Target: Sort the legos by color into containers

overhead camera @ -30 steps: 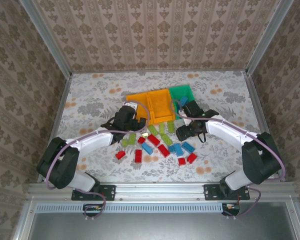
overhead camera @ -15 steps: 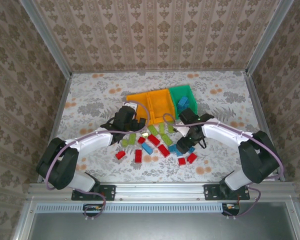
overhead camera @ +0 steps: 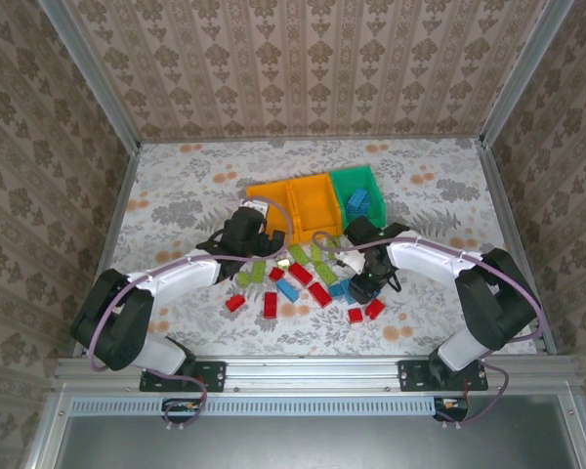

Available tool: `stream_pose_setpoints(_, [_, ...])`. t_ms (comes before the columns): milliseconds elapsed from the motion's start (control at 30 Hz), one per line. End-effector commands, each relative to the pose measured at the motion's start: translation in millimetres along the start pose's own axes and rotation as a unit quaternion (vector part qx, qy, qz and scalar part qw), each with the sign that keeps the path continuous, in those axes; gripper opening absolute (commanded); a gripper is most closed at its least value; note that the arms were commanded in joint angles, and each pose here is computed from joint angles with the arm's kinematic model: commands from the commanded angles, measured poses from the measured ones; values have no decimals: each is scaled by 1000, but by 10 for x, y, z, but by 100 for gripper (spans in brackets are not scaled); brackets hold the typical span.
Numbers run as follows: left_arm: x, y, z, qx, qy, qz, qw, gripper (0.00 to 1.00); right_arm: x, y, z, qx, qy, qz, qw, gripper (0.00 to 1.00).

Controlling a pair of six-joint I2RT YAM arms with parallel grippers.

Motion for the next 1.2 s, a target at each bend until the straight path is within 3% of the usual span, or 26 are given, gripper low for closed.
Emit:
stream_pose_setpoints(0, [-41, 18, 25, 7, 3, 3, 1000, 100, -153, -42, -140, -19, 48, 16, 999, 59])
stream_pose_setpoints(200, [-46, 26, 26, 10, 3, 4, 1000, 100, -99, -141, -107, -39, 23, 0, 999, 50])
stream_pose_setpoints(400, [-38, 17, 24, 7, 2, 6, 1000, 100, 90, -410, 5, -80, -22, -64, 995, 52])
stream_pose_setpoints(600, [-51, 28, 25, 10, 3, 6, 1000, 100, 199, -654, 5, -105, -19, -107, 989, 56])
stream_pose_setpoints(733, [-72, 37, 22, 11, 5, 8, 1000, 100, 244, -765, 52, -108, -31, -146, 983, 60])
stream_pose_setpoints(933, [-88, 47, 29, 12, 4, 10, 1000, 100, 287, -600, 221, -55, -80, -177, 979, 73])
stream_pose_setpoints(1167, [-101, 42, 31, 7, 3, 11, 1000, 100, 68, -346, 219, -5, -23, -226, 974, 82])
Point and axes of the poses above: each hand's point on the last joint's axis, 136 mm out from that joint toward the fingers, its own z axis back along the fingers, its own y axis along the line the jaws close on, x = y × z, the point moved 5 cm from there along z, back along the fingers, and after that the axes turned 9 degrees about z, right-handed, at the moved point
